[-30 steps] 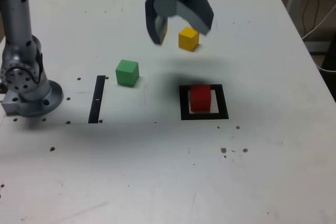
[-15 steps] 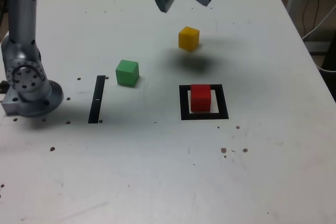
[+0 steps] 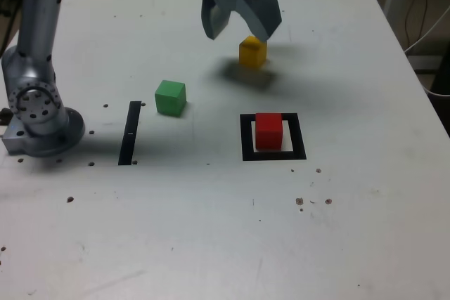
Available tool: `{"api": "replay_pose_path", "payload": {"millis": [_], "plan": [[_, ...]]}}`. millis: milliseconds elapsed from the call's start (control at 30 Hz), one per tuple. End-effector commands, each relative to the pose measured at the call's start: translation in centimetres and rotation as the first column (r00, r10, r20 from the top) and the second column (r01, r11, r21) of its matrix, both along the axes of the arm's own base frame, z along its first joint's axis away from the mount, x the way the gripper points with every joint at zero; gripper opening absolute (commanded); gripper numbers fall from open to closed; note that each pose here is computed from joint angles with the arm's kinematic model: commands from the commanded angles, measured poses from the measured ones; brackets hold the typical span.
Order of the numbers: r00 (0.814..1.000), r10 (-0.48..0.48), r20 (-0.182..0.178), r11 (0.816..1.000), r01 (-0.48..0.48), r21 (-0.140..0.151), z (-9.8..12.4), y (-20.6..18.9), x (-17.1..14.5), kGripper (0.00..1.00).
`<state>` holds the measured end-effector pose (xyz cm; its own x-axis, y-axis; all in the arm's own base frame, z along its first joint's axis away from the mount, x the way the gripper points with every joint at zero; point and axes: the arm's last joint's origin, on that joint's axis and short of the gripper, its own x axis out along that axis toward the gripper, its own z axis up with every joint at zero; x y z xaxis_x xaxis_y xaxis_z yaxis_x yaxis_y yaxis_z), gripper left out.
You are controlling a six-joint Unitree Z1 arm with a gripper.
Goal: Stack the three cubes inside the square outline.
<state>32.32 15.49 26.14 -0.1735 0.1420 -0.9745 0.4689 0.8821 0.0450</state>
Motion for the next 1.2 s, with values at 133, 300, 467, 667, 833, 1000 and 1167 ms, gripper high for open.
{"api": "replay_pose_path", "payload": {"millis": [133,300,467,667,833,1000,1167], "plan": [[1.000,0.009,-0.005,1.000,-0.009,0.003,-1.5,0.8,0.8,0.97],[1.000,0.004,-0.008,1.000,-0.004,0.004,-3.0,1.3,1.5,0.95],[1.000,-0.002,-0.003,1.000,0.002,0.025,-3.4,1.6,1.7,0.93],[1.000,-0.002,-0.006,0.999,0.003,0.034,-3.5,1.7,1.7,0.88],[1.000,0.001,-0.007,1.000,-0.001,0.026,-3.7,1.6,1.6,0.84],[1.000,0.005,-0.004,1.000,-0.005,0.025,-4.0,1.5,1.5,0.79],[1.000,0.005,0.000,1.000,-0.005,0.029,-4.1,1.5,1.5,0.73]]}}
